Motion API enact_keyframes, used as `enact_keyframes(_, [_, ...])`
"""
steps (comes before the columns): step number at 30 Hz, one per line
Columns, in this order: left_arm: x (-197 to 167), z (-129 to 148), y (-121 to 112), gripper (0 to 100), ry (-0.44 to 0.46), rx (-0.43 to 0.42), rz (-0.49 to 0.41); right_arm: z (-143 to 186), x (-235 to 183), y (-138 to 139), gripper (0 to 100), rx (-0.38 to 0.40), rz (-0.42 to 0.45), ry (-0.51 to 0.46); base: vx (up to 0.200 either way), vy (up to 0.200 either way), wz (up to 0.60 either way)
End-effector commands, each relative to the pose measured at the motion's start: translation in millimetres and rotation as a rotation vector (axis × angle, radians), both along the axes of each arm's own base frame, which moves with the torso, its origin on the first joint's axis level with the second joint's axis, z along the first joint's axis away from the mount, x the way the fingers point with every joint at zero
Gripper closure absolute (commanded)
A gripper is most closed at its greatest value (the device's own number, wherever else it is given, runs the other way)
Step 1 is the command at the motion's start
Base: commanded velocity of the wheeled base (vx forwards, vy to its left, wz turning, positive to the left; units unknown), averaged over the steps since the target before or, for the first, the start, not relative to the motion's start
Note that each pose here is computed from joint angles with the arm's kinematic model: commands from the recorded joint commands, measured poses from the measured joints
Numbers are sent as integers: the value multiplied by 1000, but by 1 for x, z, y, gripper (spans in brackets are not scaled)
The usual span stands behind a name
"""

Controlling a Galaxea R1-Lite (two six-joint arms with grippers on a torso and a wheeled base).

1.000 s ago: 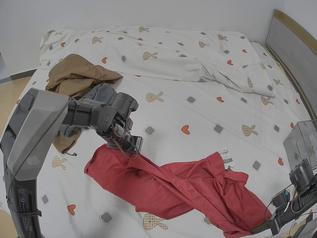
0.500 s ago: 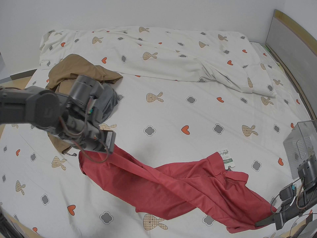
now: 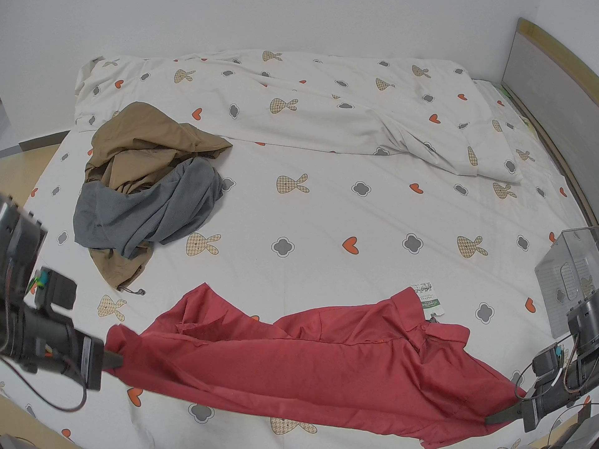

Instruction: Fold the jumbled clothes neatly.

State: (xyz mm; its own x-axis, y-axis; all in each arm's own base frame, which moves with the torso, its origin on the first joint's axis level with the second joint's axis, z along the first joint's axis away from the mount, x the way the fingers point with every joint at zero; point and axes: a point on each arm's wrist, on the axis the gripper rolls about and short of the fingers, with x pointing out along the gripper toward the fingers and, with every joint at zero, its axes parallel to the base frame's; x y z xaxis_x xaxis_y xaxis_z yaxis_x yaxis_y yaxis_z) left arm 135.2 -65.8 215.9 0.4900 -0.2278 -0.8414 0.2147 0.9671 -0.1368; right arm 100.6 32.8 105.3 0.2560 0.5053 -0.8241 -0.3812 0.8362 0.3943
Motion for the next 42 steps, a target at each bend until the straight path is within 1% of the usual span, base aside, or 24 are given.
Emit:
enact_keyframes(1, [-44, -11, 12, 100, 15, -19, -46, -6, -2, 5, 100, -18, 50, 47, 0, 0, 0])
enact_keyframes(3, [-50, -23, 9, 100, 63, -6, -73, -11, -3, 8, 100, -57, 74, 74, 0, 0, 0])
enact_keyframes(4, [-52, -27, 8, 100, 82, 1, -83, -12, -4, 9, 0, -80, 87, 83, 0, 0, 0])
enact_keyframes(5, [-55, -33, 7, 100, 110, 8, -91, -14, -4, 11, 0, -105, 105, 90, 0, 0, 0])
enact_keyframes(6, [-57, -36, 7, 0, 130, 13, -96, -15, -4, 13, 0, -121, 114, 97, 0, 0, 0])
enact_keyframes(7, [-57, -36, 7, 0, 130, 13, -96, -15, -4, 13, 0, -121, 114, 97, 0, 0, 0])
enact_keyframes(8, [-59, -40, 5, 0, 165, 15, -86, -17, -3, 14, 0, -145, 120, 113, 0, 0, 0])
enact_keyframes(9, [-60, -40, 5, 0, 172, 11, -74, -18, -2, 14, 0, -152, 118, 117, 0, 0, 0])
enact_keyframes(13, [-63, -38, 7, 0, 157, -8, -65, -18, -1, 13, 0, -168, 104, 109, 0, 0, 0])
enact_keyframes(20, [-62, -30, 6, 0, 114, -35, -70, -17, -1, 8, 0, -311, 33, 50, 0, 0, 0])
enact_keyframes(21, [-62, -30, 6, 0, 114, -35, -70, -17, -1, 8, 0, -311, 33, 50, 0, 0, 0])
enact_keyframes(23, [-60, -23, 5, 0, 88, -51, -75, -15, 0, 2, 0, -362, -33, 7, 0, 0, 0])
enact_keyframes(25, [-59, -19, 4, 0, 72, -65, -77, -13, 0, 0, 0, -372, -67, -11, 0, 0, 0])
enact_keyframes(27, [-55, -14, 0, 0, 32, -94, -79, -6, 4, -6, 0, -367, -137, -50, 0, 0, 0])
enact_keyframes(29, [-49, -11, -3, 0, -7, -120, -81, 1, 9, -9, 0, -341, -175, -81, 0, 0, 0])
enact_keyframes(31, [-41, -11, -6, 0, -43, -141, -82, 6, 17, -8, 0, -292, -185, -125, 0, 0, 0])
enact_keyframes(32, [-35, -10, -9, 0, -57, -161, -87, 8, 24, -7, 0, -227, -185, -164, 0, 0, 0])
enact_keyframes(34, [-24, -11, -12, 0, -55, -213, -114, 7, 41, -6, 0, -99, -179, -195, 0, 0, 0])
enact_keyframes(35, [-23, -11, -12, 0, -53, -222, -119, 7, 45, -5, 0, -77, -175, -198, 0, 0, 0])
enact_keyframes(36, [-23, -11, -12, 0, -53, -222, -119, 7, 45, -5, 0, -77, -175, -198, 0, 0, 0])
enact_keyframes(37, [-7, -14, -11, 0, -13, -296, -170, 2, 73, -3, 0, 67, -138, -220, 0, 0, 0])
enact_keyframes(38, [0, -17, -8, 0, 0, -309, -184, -3, 86, -1, 0, 100, -119, -204, 0, 0, 0])
enact_keyframes(41, [16, -20, 3, 0, 1, -334, -214, -33, 122, 4, 0, 93, -104, -124, 0, 0, 0])
enact_keyframes(42, [19, -21, 5, 0, -4, -343, -222, -38, 129, 5, 0, 92, -103, -115, 0, 0, 0])
